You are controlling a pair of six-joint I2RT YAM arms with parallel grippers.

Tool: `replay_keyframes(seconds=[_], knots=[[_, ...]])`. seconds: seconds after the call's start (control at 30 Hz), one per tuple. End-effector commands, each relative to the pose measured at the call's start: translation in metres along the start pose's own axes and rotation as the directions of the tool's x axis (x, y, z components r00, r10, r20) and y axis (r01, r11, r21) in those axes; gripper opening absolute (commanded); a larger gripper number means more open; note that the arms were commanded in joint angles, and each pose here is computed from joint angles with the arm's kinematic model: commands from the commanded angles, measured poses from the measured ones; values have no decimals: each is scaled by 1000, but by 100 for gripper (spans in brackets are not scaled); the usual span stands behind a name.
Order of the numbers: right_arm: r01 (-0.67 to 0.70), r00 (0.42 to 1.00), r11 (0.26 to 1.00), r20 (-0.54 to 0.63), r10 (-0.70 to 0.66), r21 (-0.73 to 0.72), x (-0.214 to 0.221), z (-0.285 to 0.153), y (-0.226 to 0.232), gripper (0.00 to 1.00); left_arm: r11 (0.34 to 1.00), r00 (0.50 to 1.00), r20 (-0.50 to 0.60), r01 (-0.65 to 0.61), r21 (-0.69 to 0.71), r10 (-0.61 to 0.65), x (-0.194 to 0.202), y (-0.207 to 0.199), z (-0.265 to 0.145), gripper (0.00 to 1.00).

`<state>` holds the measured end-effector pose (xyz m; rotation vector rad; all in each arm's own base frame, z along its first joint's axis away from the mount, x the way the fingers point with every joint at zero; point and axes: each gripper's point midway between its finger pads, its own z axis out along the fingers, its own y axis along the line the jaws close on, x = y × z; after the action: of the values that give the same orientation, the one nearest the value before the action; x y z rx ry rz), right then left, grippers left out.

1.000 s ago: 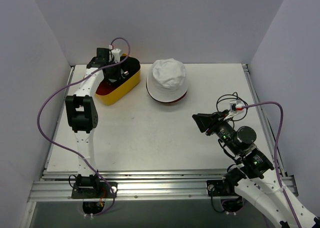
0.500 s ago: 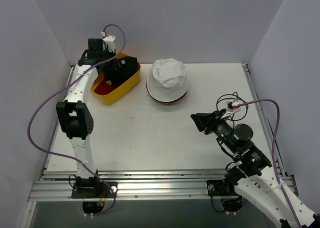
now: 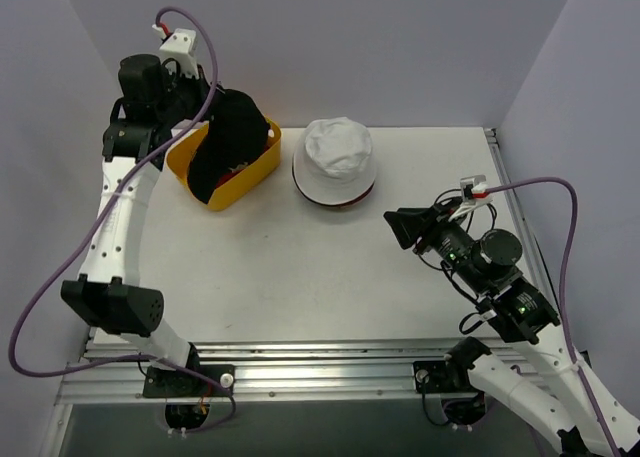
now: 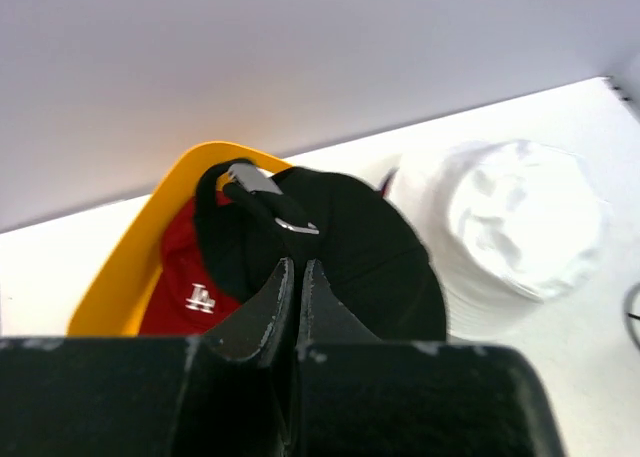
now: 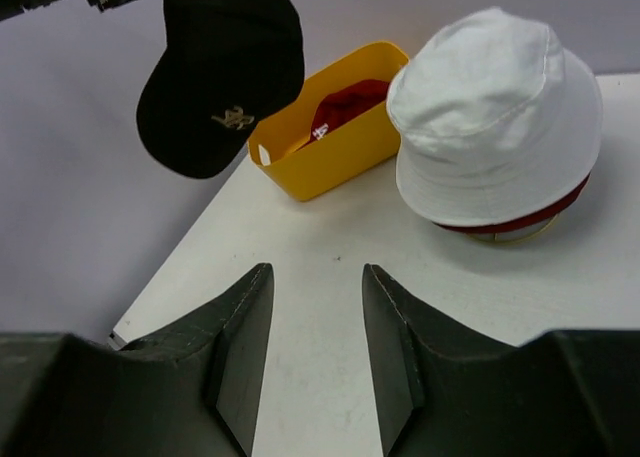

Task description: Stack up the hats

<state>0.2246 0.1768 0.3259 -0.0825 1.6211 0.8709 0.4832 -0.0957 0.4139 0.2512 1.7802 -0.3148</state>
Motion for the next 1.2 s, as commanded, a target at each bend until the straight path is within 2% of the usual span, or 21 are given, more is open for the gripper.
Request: replay_keyframes(seconds=[0.0, 0.07, 0.13, 0.17, 0.2, 0.33, 0.47, 0.6, 0.67, 0.83, 1.17], knots=[[101, 994, 995, 48, -101, -15, -45, -1, 21, 37, 994, 997, 67, 17, 105, -24, -32, -52, -57, 2], [118, 992, 993, 40, -117, -7, -52, 6, 24, 39, 988, 998, 58, 26, 153, -36, -29, -73, -73, 2], [124, 991, 992, 60, -122, -31, -70, 7, 36, 46, 962, 995, 81, 34, 272, -58, -35, -112, -103, 2], [124, 992, 991, 37, -122, -47, -67, 14, 39, 48, 949, 996, 50, 53, 310, -72, -21, -123, -106, 2], [129, 992, 988, 21, -128, -80, -65, 17, 45, 52, 925, 992, 86, 51, 378, -90, -29, -146, -128, 2], [139, 988, 980, -45, -147, -144, -54, 33, 56, 56, 840, 987, 68, 87, 536, -146, -13, -192, -165, 3], [146, 982, 971, -91, -165, -189, -33, 38, 56, 56, 753, 983, 19, 125, 646, -180, 6, -219, -190, 2], [177, 977, 953, -74, -200, -248, -19, 24, 59, 57, 665, 986, -58, 148, 732, -156, 30, -239, -203, 2], [189, 978, 935, -29, -207, -300, -23, 11, 68, 58, 654, 987, -86, 156, 741, -138, 41, -243, -203, 3], [63, 992, 944, -87, -96, -323, -2, 5, 69, 58, 658, 986, -98, 165, 735, -138, 53, -246, -199, 2], [-73, 993, 937, -115, 35, -342, 29, 7, 66, 58, 677, 979, -63, 180, 714, -194, 39, -245, -193, 2]])
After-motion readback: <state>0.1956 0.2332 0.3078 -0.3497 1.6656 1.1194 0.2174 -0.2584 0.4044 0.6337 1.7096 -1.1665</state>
